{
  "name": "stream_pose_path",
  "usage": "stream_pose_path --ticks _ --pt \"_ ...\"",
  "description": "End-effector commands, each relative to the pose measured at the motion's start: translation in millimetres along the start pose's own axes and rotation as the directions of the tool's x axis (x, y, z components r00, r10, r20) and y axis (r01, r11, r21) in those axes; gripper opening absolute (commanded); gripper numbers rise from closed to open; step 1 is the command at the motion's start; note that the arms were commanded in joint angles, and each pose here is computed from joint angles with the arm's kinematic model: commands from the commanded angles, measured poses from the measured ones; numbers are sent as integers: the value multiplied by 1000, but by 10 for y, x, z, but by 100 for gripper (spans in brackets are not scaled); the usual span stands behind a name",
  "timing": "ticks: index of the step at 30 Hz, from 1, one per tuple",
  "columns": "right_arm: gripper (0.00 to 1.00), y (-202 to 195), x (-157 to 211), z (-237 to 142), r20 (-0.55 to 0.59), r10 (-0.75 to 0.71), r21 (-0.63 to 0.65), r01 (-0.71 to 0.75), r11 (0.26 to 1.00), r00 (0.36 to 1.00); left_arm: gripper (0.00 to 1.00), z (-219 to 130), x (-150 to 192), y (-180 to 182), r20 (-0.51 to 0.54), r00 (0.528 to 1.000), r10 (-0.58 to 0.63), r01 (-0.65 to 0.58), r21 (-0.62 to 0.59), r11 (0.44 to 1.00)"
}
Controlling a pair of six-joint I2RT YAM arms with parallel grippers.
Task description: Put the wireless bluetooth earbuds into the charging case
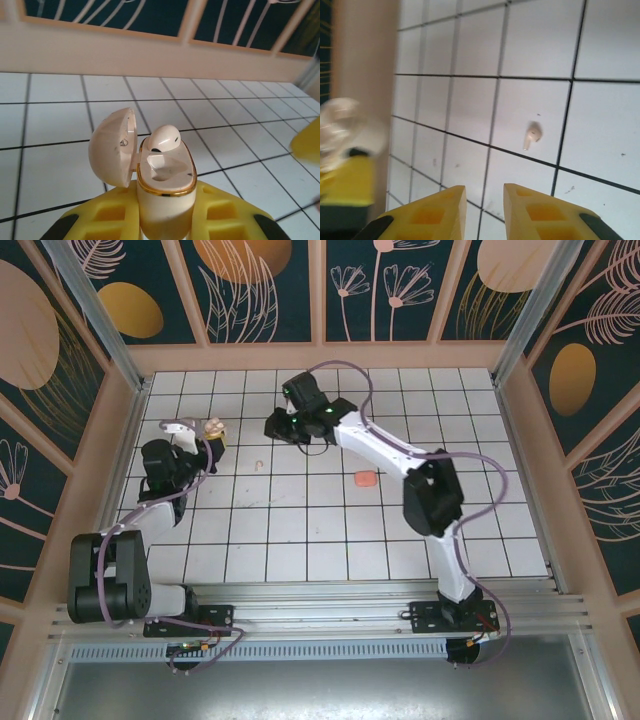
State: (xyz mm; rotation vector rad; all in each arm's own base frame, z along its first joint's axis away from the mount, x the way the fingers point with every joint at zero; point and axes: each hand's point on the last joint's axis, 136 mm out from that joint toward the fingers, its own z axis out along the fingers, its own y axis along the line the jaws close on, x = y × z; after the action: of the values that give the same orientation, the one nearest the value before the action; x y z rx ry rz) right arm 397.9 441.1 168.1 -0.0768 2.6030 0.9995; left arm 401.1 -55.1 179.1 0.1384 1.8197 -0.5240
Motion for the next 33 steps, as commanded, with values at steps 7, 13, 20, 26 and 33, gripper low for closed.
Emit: stream_pose_path --ticks 7,13,20,26,33 --pt "30 -196 227 581 -160 121 100 -106 989 980 11 -36 -37 379 -4 1000 -15 14 -183 983" --pt "32 -236 336 818 -190 119 89 -104 991 974 12 -61 -29 399 -20 1000 17 -20 -203 979" --pt "32 -250 402 1044 -208 107 66 -95 993 972 12 -71 -52 382 -13 1000 20 -23 -196 980" --pt "33 -342 374 1153 -199 111 76 -97 992 974 12 -71 -64 336 -13 999 30 -32 -173 984" --pt "33 -469 396 1232 -198 114 104 -95 990 974 12 -73 -83 293 -6 999 37 -37 -152 988"
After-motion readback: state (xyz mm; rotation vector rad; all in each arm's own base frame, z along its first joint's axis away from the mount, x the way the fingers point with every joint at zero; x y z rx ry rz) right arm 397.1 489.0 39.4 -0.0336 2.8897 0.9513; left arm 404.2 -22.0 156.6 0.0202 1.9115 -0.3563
